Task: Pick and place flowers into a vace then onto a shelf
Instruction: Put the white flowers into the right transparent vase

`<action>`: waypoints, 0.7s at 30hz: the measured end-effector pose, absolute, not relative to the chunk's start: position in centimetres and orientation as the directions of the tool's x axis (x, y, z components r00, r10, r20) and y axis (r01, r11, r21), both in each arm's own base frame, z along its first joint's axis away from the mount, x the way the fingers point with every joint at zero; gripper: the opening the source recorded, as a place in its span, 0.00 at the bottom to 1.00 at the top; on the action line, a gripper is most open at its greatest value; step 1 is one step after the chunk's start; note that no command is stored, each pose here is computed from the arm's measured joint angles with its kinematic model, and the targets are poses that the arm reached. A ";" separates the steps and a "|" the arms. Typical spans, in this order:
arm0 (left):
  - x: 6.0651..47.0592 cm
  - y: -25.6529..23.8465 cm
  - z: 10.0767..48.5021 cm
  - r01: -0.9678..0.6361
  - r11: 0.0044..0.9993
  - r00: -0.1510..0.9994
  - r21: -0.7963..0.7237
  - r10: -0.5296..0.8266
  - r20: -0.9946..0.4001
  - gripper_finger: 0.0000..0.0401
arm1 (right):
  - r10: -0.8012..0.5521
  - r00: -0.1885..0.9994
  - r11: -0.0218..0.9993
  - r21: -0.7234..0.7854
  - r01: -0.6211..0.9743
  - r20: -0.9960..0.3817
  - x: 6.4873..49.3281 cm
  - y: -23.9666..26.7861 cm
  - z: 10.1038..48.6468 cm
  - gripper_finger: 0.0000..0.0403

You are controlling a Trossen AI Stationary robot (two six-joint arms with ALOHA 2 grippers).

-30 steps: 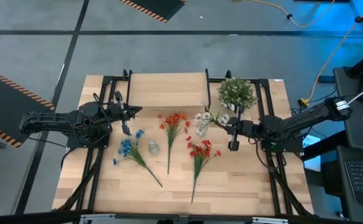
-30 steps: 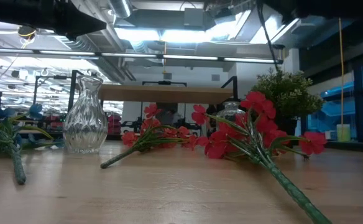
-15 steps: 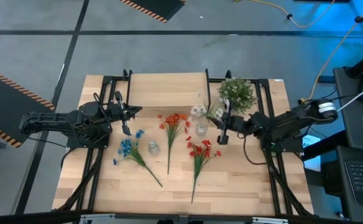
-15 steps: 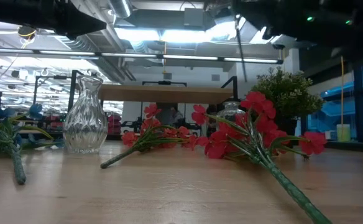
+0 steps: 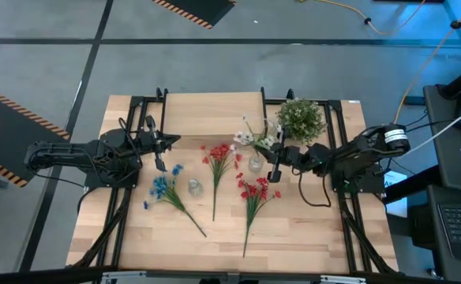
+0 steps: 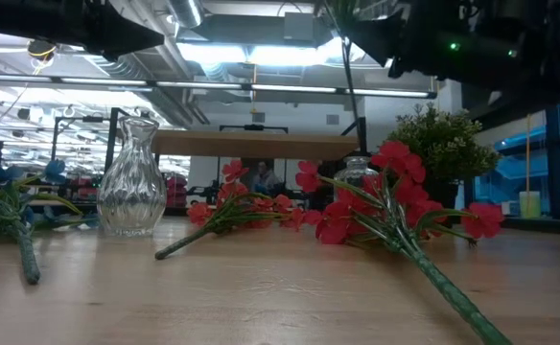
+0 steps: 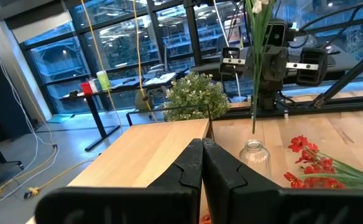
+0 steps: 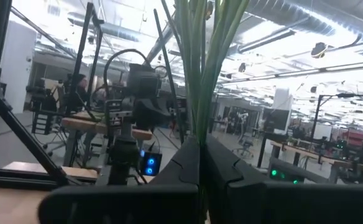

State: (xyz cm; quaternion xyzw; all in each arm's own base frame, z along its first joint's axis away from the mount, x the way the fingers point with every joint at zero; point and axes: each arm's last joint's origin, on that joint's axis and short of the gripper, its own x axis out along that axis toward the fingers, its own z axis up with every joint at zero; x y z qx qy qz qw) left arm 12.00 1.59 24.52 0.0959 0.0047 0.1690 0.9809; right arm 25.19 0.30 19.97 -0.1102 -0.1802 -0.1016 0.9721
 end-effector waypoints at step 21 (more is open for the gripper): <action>12.0 1.6 24.5 -0.330 0.922 0.943 0.201 0.333 0.023 0.01 | -0.232 0.933 0.947 -0.156 0.282 0.275 26.3 0.1 18.0 0.00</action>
